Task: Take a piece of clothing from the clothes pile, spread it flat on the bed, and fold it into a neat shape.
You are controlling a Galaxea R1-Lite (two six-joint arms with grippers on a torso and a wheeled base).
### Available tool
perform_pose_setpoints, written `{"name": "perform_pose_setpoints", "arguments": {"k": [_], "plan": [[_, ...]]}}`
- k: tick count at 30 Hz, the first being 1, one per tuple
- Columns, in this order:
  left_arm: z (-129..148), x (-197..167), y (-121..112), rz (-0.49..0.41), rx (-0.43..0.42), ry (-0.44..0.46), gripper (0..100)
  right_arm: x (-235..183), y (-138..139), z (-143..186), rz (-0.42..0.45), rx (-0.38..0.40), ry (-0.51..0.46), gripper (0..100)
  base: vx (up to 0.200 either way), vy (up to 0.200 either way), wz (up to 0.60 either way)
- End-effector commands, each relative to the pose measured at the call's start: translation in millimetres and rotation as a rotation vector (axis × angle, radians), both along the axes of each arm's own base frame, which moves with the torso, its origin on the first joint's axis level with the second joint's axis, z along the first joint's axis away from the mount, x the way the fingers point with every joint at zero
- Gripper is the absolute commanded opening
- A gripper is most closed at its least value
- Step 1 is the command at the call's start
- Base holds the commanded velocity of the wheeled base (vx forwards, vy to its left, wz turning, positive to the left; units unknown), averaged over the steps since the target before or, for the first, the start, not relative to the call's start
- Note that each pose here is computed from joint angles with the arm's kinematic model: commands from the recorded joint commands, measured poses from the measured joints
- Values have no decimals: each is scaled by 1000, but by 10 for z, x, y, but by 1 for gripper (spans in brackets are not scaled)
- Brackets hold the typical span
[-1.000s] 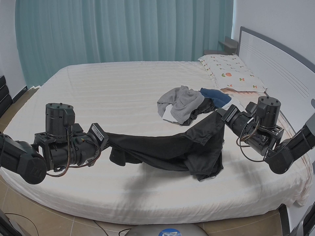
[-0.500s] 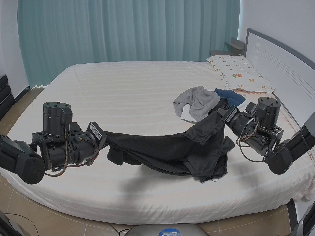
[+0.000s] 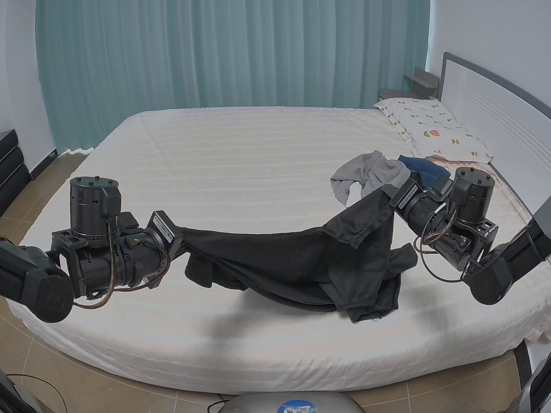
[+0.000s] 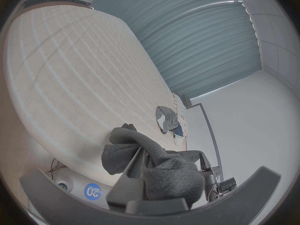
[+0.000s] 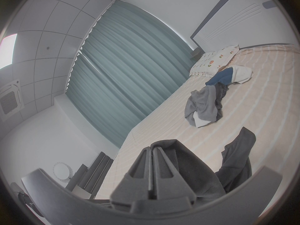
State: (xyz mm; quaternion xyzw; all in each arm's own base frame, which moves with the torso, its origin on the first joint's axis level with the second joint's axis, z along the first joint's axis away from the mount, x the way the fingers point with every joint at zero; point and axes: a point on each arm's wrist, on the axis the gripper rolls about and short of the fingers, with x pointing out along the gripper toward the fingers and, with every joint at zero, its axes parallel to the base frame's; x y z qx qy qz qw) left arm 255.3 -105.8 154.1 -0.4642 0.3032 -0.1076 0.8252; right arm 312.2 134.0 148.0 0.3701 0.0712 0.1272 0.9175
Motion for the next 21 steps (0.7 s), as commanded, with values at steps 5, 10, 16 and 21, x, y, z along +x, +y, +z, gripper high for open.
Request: {"name": "perform_pose_setpoints", "arguments": {"k": [5, 10, 16, 21], "plan": [[-7, 4, -1, -1, 0, 3, 0, -4, 1, 1, 4, 1, 0, 0, 0, 200, 0], [-7, -1, 1, -1, 0, 3, 0, -2, 2, -6, 6, 1, 4, 0, 0, 200, 0], [-13, 1, 0, -1, 1, 6, 0, -18, 25, -51, 19, -6, 17, 0, 0, 200, 0], [-51, -21, 9, -2, 5, 17, 0, -6, 60, -35, 27, -5, 10, 0, 0, 0, 0]]}}
